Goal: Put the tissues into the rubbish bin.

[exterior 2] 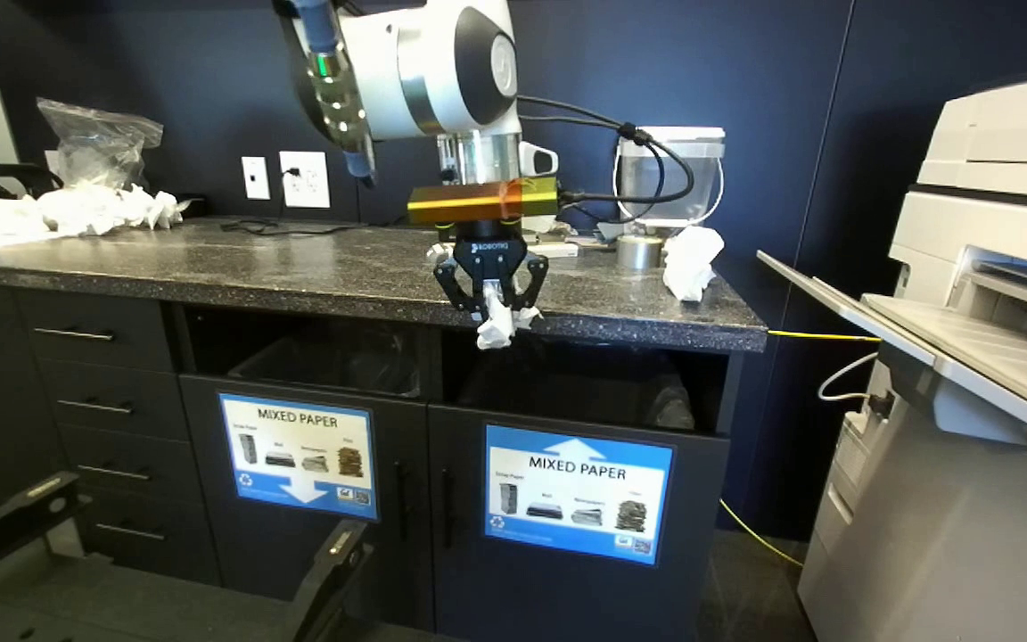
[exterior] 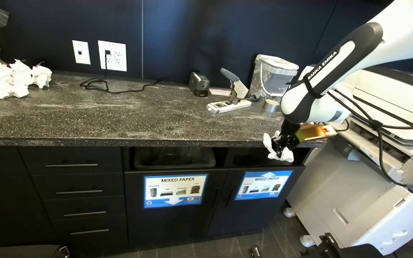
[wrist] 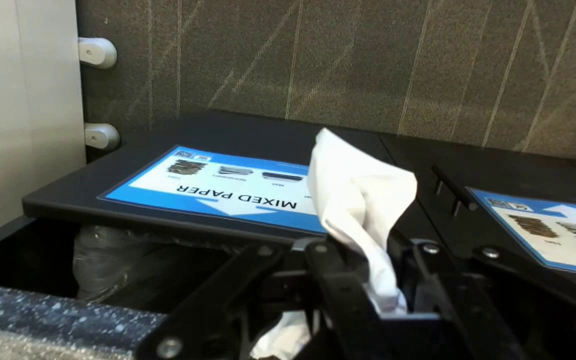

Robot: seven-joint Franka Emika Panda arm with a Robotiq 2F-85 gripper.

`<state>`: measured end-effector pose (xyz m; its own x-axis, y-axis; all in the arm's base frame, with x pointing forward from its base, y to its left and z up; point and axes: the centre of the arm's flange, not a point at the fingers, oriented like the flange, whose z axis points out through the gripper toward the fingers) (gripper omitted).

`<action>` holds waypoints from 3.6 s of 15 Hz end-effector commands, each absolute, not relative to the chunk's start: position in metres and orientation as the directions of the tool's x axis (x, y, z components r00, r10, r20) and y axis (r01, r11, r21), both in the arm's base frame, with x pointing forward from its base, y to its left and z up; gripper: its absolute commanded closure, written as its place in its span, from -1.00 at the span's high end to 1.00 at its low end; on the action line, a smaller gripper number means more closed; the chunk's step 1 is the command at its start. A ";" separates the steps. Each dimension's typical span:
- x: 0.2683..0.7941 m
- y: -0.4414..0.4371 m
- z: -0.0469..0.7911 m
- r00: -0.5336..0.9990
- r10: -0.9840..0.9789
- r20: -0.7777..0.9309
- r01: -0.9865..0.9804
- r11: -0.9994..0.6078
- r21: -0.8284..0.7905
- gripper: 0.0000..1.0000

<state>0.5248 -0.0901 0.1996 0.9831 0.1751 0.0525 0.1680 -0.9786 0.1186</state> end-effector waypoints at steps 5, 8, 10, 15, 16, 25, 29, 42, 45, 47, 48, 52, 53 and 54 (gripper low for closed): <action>0.469 -0.072 0.151 0.972 0.039 0.232 0.016 -0.995 0.101 -0.68; 0.462 -0.076 0.127 0.947 -0.007 0.322 -0.036 -0.996 0.087 -0.68; 0.462 -0.074 0.111 0.925 -0.023 0.379 -0.059 -0.995 0.085 -0.68; 0.477 -0.072 0.079 0.872 -0.061 0.486 -0.107 -0.992 0.069 -0.68; 0.480 -0.069 0.071 0.864 -0.058 0.500 -0.110 -0.991 0.074 -0.68; 0.533 -0.086 0.031 0.780 -0.130 0.612 -0.222 -0.972 0.076 -0.68; 0.555 -0.092 0.017 0.751 -0.139 0.646 -0.237 -0.969 0.067 -0.67; 0.591 -0.105 -0.018 0.623 -0.204 0.755 -0.322 -0.947 0.010 -0.66; 0.593 -0.104 -0.027 0.593 -0.223 0.774 -0.304 -0.952 -0.042 -0.66; 0.595 -0.101 -0.034 0.575 -0.245 0.780 -0.300 -0.951 -0.077 -0.66; 0.596 -0.100 -0.037 0.569 -0.257 0.781 -0.299 -0.950 -0.095 -0.66; 0.602 -0.105 -0.040 0.543 -0.279 0.793 -0.291 -0.947 -0.134 -0.66; 0.602 -0.105 -0.041 0.537 -0.278 0.796 -0.289 -0.948 -0.136 -0.66; 0.604 -0.104 -0.042 0.533 -0.276 0.800 -0.284 -0.949 -0.138 -0.66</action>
<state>0.5903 -0.1024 -0.0315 0.5867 -0.2687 0.7639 -0.3035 -0.9476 -0.1002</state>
